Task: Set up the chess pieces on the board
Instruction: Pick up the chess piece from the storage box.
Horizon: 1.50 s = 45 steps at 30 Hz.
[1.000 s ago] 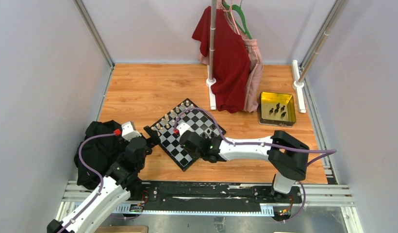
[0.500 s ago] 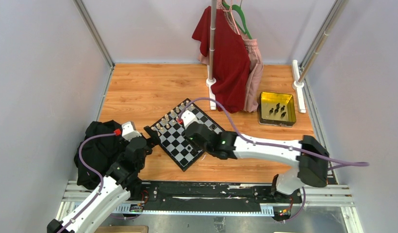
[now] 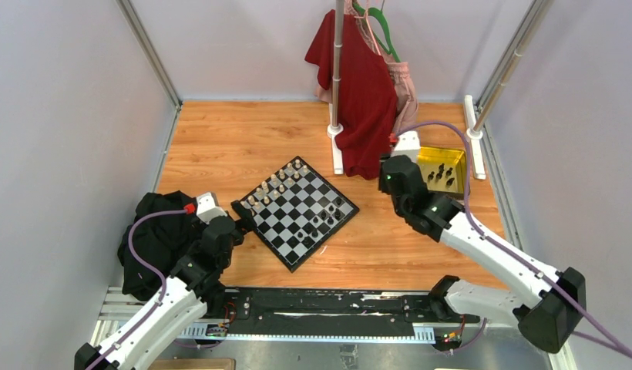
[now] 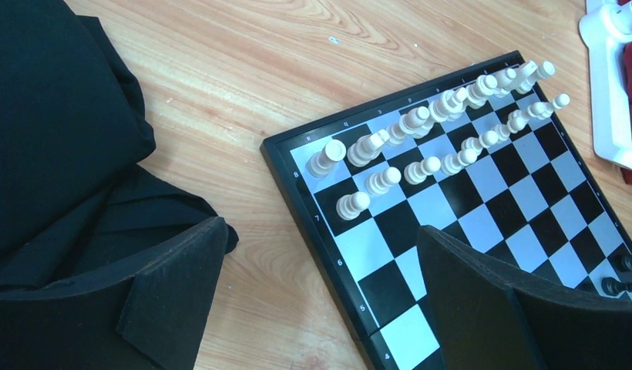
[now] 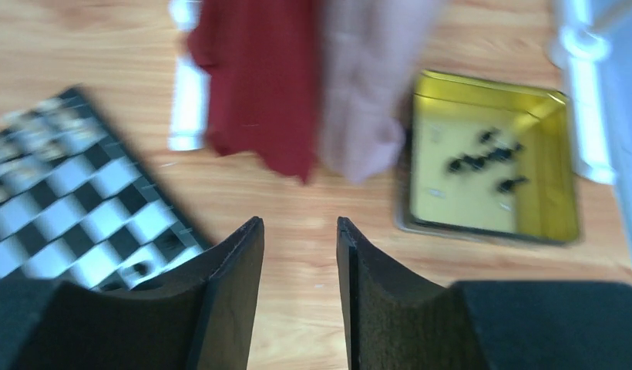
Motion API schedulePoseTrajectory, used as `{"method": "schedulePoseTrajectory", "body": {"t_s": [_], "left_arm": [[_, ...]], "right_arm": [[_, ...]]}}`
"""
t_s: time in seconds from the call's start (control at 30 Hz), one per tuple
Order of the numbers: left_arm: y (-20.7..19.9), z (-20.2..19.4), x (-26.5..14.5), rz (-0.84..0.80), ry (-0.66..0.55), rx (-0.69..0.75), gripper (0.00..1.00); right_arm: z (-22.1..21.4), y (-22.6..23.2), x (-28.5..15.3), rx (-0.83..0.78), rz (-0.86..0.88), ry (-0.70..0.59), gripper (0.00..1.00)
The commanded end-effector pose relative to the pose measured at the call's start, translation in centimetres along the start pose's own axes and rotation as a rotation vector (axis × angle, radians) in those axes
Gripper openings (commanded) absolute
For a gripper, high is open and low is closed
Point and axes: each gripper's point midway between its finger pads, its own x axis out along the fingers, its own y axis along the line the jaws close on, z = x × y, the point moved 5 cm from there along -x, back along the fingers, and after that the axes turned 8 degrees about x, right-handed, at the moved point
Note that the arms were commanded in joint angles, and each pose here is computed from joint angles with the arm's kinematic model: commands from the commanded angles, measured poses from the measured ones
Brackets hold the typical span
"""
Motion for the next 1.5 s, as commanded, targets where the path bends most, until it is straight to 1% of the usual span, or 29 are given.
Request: {"method": "schedulePoseTrajectory", "body": {"t_s": [0.0,0.2,0.33,0.53,0.77,0.83,0.97,1.47], "left_arm": [[-0.5,0.7,0.0,-0.021,-0.025,-0.005,1.00],[-0.5,0.7,-0.1,-0.025,-0.029,-0.006,1.00],[-0.5,0.7,-0.1,-0.028,-0.028,-0.006,1.00],[-0.5,0.7,-0.1,-0.028,-0.028,-0.007,1.00],[-0.6,0.7,-0.1,-0.032,-0.026,-0.003,1.00],[-0.6,0.7,-0.1,-0.032,-0.026,-0.003,1.00],[-0.6,0.6,0.0,-0.027,-0.020,0.002,1.00],[-0.7,0.5,0.2,-0.022,-0.013,0.009,1.00]], "right_arm": [[-1.4,-6.4,2.2,0.120,-0.242,-0.001,0.45],[-3.8,-12.9,5.8,0.232,-0.442,0.071,0.50],[-5.2,-15.7,8.0,0.266,-0.527,0.123,0.51],[-5.7,-18.7,10.6,0.349,-0.562,0.147,0.52],[-5.8,-20.0,13.4,0.360,-0.532,0.184,0.52],[-5.3,-20.8,14.2,0.363,-0.533,0.166,0.53],[-5.2,-21.6,15.4,0.369,-0.532,0.176,0.54],[-6.5,-22.7,18.3,0.379,-0.536,0.235,0.53]]}}
